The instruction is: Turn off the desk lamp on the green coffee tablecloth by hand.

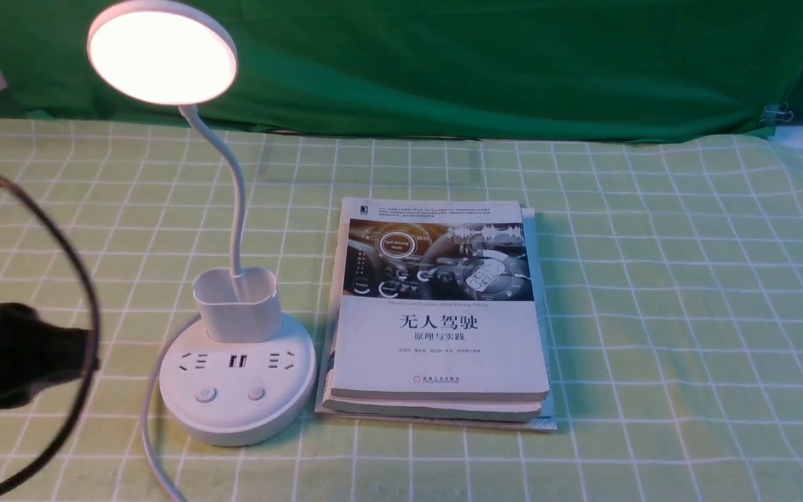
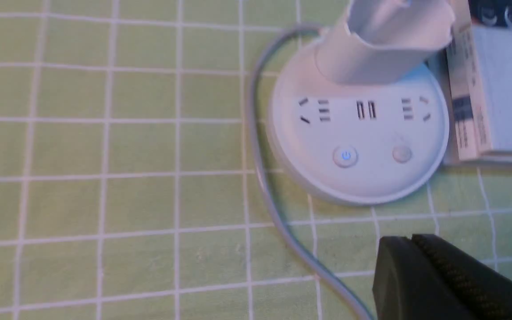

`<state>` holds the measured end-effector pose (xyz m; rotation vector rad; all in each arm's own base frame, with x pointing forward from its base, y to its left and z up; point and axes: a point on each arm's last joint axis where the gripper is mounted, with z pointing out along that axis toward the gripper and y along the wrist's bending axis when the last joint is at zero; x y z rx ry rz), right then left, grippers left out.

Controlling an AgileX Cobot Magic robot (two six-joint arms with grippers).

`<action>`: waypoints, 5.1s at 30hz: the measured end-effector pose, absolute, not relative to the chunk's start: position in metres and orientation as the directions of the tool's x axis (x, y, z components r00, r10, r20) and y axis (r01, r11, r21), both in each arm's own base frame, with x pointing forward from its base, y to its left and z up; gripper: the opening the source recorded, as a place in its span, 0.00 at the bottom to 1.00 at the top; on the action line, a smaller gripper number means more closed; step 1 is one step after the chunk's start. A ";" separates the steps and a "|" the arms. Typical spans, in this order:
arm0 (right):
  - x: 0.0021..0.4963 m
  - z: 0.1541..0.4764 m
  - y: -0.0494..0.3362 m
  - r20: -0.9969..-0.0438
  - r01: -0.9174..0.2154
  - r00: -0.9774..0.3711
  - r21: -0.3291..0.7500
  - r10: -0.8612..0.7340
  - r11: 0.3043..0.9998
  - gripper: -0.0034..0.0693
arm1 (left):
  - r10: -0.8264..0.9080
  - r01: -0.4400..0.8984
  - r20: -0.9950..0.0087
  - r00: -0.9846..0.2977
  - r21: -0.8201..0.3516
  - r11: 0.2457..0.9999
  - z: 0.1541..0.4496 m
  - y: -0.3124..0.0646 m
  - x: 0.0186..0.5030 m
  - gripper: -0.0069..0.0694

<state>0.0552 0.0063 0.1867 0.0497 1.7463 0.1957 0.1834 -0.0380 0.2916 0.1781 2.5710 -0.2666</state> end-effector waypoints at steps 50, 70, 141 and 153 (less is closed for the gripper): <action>0.055 0.187 0.006 -0.972 -0.076 -0.185 0.159 0.143 0.984 0.09 | 0.383 0.415 -0.270 -0.884 -0.075 0.907 0.218 -0.126 0.286 0.09; 0.055 0.187 0.006 -0.972 -0.076 -0.185 0.159 0.143 0.984 0.09 | 0.385 0.407 -0.207 -0.899 -0.076 0.910 0.192 -0.129 0.294 0.09; 0.055 0.187 0.006 -0.973 -0.076 -0.184 0.158 0.142 0.984 0.09 | -0.011 0.354 -0.989 -0.149 -0.064 0.933 0.237 -0.041 0.104 0.11; 0.055 0.187 0.006 -0.972 -0.076 -0.187 0.159 0.142 0.984 0.09 | -0.007 0.274 -0.996 -0.085 -0.030 0.961 0.224 -0.027 0.093 0.10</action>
